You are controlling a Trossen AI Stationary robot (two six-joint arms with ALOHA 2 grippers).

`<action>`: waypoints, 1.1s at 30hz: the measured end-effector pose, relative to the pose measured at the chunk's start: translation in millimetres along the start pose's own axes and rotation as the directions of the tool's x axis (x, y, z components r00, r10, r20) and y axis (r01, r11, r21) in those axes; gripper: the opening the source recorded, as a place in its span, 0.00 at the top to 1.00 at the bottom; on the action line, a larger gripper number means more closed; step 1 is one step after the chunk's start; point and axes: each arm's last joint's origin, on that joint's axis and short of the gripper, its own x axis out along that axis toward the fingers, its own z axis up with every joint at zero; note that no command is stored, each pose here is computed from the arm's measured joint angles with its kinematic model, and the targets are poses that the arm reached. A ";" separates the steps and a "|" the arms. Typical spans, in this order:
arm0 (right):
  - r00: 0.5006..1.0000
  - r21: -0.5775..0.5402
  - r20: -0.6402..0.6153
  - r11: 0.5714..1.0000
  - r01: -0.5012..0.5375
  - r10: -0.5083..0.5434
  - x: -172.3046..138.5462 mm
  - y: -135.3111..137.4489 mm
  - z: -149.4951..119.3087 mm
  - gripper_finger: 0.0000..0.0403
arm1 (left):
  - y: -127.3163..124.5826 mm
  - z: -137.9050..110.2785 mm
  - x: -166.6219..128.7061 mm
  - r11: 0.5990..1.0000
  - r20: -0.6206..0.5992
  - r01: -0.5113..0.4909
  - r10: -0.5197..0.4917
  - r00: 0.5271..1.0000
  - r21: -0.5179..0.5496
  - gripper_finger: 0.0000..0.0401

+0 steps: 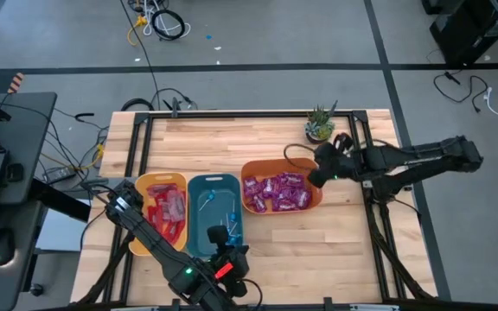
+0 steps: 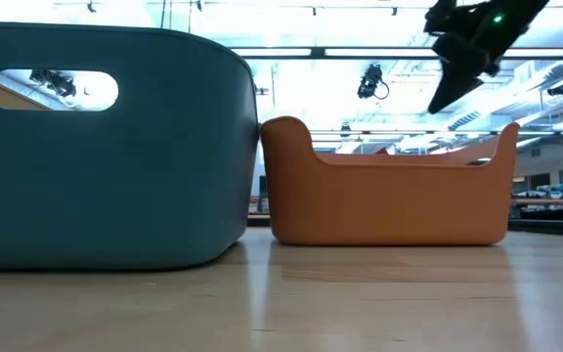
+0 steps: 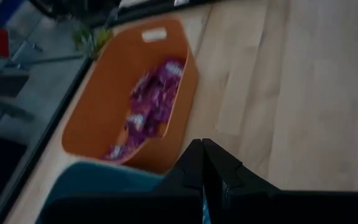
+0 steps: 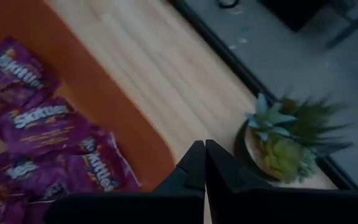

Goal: Sort candy
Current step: Adjust the colored bins

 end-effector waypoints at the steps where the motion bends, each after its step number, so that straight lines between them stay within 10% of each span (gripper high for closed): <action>1: 1.000 -0.006 -0.007 1.000 -0.020 0.020 3.1 -2.1 3.0 1.00 | 0.0 3.1 -3.6 1.000 0.016 0.008 -0.008 1.000 0.000 1.00; 15: 0.948 -0.031 -0.113 0.952 -0.303 0.298 43.4 -33.4 24.3 1.00 | 3.8 18.9 -30.2 0.999 0.110 0.021 -0.024 0.994 0.029 1.00; 33: 0.895 -0.021 -0.300 0.935 -0.353 0.331 78.8 -30.6 17.2 1.00 | -3.0 15.3 -41.0 0.998 0.128 0.056 -0.058 0.990 0.020 1.00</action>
